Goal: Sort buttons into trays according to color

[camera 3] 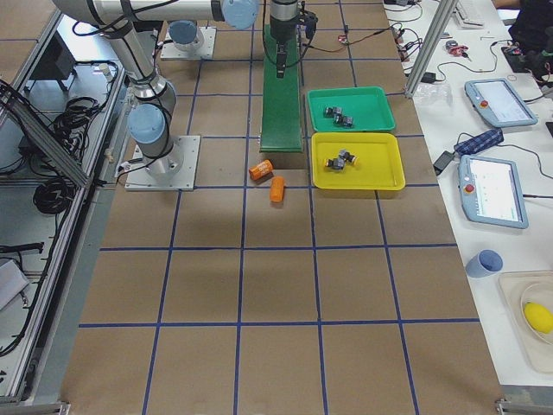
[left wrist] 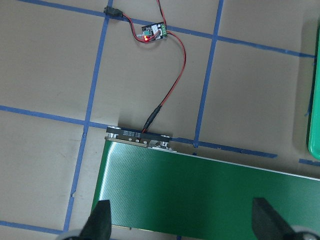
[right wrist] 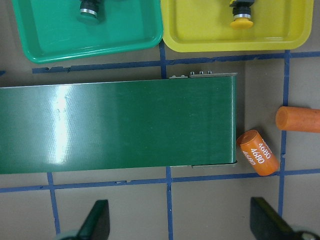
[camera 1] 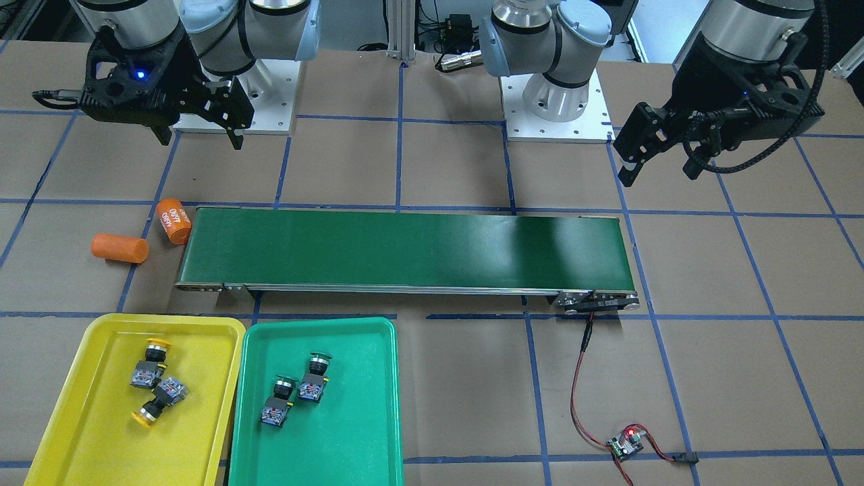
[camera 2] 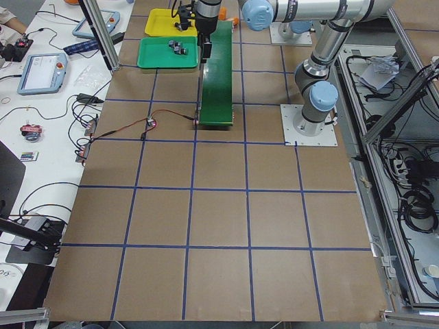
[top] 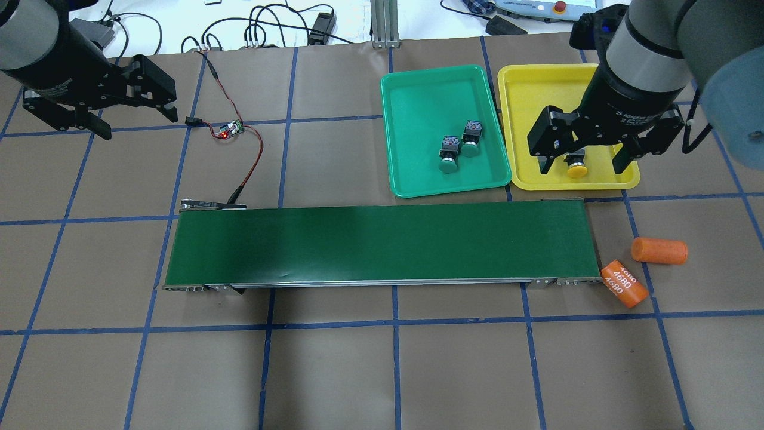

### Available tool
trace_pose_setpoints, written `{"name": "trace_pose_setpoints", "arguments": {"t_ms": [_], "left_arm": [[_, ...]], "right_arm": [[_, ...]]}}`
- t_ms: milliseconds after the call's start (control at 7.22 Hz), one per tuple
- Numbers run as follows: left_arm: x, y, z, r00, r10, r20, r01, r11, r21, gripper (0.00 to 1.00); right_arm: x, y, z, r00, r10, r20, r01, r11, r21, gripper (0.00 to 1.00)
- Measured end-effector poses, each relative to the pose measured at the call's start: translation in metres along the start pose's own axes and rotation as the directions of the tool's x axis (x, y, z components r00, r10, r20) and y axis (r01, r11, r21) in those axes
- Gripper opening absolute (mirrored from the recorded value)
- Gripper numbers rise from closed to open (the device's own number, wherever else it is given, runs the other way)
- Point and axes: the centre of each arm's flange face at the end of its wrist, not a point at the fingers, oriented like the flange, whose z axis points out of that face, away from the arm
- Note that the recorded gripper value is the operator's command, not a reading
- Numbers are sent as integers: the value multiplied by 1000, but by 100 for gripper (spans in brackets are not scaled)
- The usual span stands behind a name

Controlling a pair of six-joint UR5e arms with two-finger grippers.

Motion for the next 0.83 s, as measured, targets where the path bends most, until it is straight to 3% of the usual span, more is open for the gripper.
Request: {"name": "trace_pose_setpoints", "arguments": {"t_ms": [831], "left_arm": [[-27,-26,40,998,-60,4,60,994,-95,100]], "right_arm": [[0,1,-2,1000,-12,-1,12,1000,5,100]]}}
